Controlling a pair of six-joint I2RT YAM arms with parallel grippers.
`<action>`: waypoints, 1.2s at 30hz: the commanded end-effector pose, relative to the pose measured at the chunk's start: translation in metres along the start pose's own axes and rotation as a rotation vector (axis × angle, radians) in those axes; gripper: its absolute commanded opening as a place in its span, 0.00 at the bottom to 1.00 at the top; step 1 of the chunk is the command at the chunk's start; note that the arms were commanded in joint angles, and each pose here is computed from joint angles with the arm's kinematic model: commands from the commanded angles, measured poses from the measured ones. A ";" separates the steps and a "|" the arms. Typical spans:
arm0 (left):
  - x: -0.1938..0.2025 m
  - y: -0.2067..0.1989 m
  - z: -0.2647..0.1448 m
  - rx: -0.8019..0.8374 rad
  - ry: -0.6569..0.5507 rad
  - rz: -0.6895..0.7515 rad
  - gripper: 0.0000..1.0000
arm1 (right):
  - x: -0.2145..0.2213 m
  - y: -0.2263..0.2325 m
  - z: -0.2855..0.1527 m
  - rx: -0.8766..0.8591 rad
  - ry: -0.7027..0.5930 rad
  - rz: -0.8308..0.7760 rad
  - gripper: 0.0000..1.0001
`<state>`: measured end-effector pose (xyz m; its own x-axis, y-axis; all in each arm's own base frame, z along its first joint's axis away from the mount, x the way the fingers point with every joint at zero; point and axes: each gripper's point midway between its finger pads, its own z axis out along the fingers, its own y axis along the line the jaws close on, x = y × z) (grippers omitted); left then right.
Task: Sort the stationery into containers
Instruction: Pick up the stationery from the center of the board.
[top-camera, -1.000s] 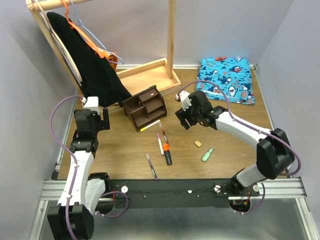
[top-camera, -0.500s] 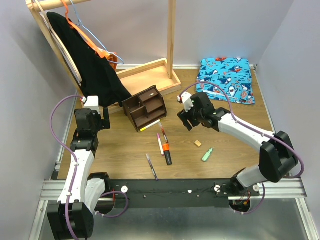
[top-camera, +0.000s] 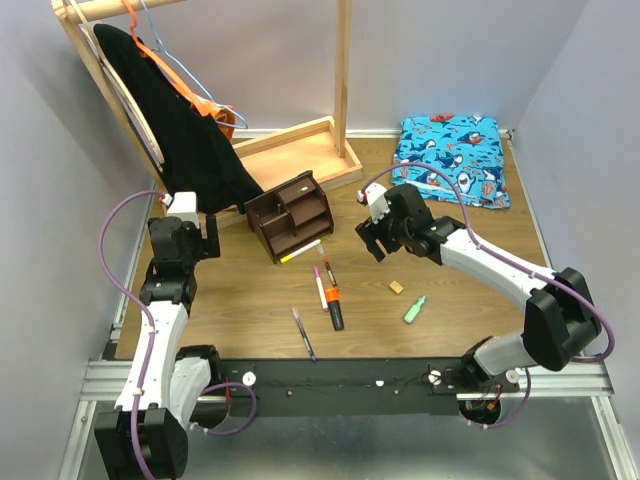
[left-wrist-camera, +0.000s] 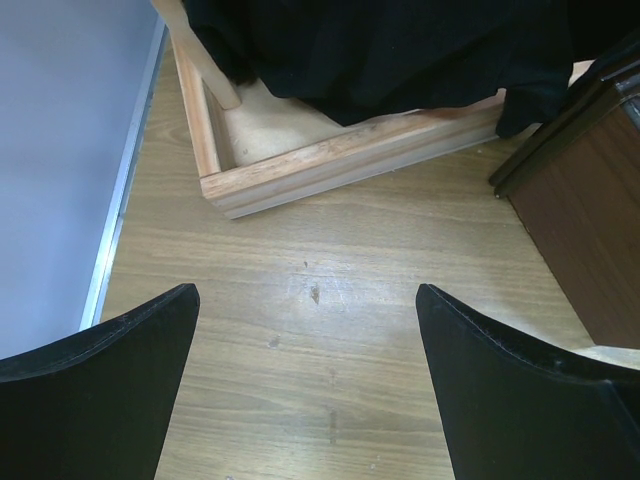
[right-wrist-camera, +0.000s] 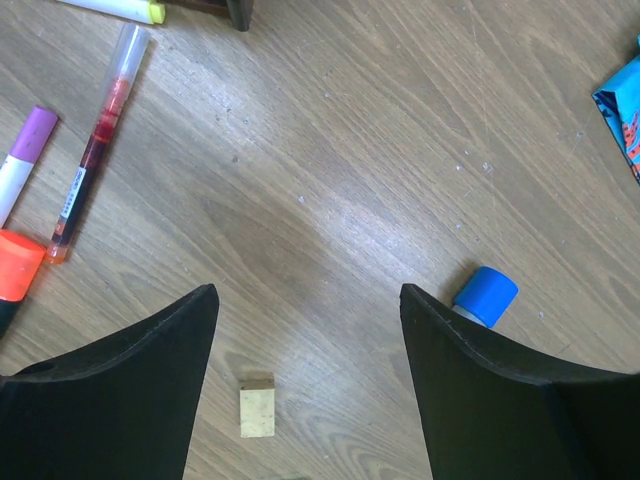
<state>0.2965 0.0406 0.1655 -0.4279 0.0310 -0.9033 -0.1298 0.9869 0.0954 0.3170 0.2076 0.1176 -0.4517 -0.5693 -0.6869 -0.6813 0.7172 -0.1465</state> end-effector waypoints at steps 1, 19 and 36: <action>-0.022 0.001 -0.004 0.010 -0.058 0.009 0.99 | -0.001 0.002 -0.003 -0.016 -0.001 0.018 0.82; -0.010 0.003 -0.038 0.025 -0.022 0.090 0.99 | 0.028 0.094 0.016 -0.388 0.120 -0.160 0.86; -0.033 0.018 -0.067 -0.039 -0.041 0.100 0.99 | 0.023 0.150 0.046 -0.105 0.316 0.439 0.74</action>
<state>0.2551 0.0449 0.2162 -0.4046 0.1135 -0.9074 -0.1236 0.9764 0.1772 0.2298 0.3330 0.0635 -0.7126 -0.4879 -0.5041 -0.6446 0.7390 0.1960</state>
